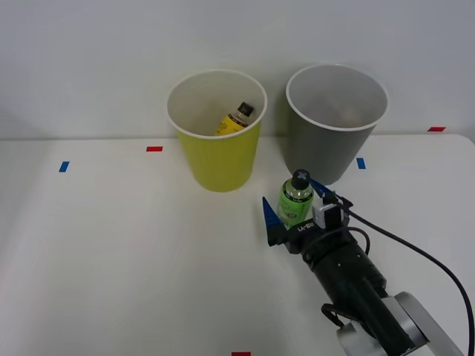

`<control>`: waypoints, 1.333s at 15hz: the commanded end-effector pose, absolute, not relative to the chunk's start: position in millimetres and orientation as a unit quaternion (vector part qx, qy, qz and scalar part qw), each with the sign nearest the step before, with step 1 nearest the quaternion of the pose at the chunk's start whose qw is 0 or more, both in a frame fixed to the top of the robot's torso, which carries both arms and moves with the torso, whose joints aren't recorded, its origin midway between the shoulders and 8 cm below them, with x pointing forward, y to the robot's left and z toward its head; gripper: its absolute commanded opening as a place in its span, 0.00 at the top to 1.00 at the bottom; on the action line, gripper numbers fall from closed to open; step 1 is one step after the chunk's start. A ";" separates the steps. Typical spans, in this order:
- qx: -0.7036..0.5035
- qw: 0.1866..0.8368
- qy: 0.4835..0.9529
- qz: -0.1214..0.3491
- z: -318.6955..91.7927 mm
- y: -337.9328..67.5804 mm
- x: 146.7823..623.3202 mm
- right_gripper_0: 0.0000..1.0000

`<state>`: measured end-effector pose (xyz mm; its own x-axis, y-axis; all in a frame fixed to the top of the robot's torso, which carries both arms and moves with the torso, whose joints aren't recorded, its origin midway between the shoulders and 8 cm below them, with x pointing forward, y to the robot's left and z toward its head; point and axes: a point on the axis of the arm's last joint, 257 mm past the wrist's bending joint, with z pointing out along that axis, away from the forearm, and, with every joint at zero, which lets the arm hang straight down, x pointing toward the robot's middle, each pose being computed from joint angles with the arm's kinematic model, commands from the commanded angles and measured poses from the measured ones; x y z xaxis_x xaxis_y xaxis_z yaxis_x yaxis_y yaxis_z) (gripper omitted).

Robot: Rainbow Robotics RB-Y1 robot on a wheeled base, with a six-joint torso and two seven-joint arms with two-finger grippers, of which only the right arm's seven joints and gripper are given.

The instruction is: Put cans in the gray bin, plastic bottles in the light green bin

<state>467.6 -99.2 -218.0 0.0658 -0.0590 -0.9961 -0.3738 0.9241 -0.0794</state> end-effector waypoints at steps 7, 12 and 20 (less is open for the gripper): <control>-0.158 0.710 0.677 0.112 -221.1 -99.2 465.5 0.00; -0.162 0.708 0.678 0.109 -223.7 -99.7 463.9 1.00; -0.153 0.709 0.678 0.117 -222.9 -99.8 462.9 1.00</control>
<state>463.3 -100.0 -223.9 0.0504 -0.0474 -0.9976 -0.3730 0.9257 -0.0628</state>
